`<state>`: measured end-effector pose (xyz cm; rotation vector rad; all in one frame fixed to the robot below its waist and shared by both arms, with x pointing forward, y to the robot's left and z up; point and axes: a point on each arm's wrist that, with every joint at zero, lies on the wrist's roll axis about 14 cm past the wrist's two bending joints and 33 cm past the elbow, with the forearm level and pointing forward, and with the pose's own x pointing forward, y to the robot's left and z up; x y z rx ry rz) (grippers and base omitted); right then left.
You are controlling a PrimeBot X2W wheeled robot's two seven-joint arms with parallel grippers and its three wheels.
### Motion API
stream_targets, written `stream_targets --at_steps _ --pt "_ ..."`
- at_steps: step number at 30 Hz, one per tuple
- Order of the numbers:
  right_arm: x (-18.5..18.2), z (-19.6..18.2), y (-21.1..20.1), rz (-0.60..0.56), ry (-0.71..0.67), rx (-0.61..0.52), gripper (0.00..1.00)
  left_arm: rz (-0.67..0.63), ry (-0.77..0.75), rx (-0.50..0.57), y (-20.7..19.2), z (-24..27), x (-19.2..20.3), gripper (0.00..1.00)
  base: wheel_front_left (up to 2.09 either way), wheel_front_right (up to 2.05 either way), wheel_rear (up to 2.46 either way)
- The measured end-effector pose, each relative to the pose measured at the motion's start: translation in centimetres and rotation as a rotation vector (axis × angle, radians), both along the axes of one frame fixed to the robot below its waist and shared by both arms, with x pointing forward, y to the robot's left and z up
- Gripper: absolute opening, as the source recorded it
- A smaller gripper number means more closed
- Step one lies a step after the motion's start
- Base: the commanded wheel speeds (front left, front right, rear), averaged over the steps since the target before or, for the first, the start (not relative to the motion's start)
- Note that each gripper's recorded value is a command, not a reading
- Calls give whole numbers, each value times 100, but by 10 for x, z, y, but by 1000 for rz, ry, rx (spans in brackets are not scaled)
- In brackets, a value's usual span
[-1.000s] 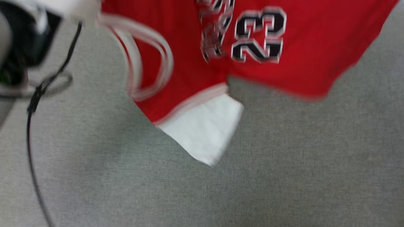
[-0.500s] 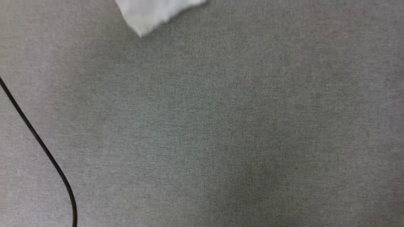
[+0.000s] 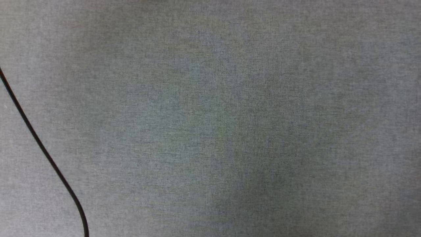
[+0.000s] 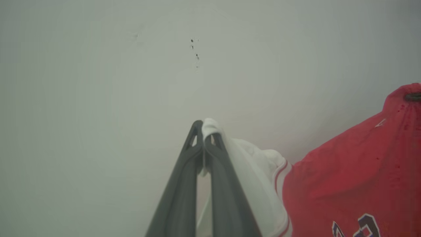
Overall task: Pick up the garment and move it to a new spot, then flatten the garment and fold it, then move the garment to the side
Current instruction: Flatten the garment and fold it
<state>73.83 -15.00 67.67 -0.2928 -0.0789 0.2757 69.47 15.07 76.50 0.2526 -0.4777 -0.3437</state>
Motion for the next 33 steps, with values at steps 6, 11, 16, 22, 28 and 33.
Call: stream_targets --at_steps 6,11,16,22,28,33 --pt "-14 -62 15 51 120 11 0 -7 150 23 2 -77 -1 0 0 0 0" --pt "-41 -107 26 99 211 15 0 -11 268 9 8 -135 -22 0 0 0 0" --pt "-81 -147 26 133 304 13 0 -16 381 -5 12 -187 -61 0 0 0 0" --pt "-166 -192 13 185 452 -38 0 16 532 -44 25 -243 -156 0 0 0 0" --pt "-228 -217 -2 189 545 -16 0 30 668 -52 29 -277 -236 0 0 0 0" --pt "-273 -231 -18 173 600 14 0 51 789 -87 28 -301 -301 0 0 0 0"
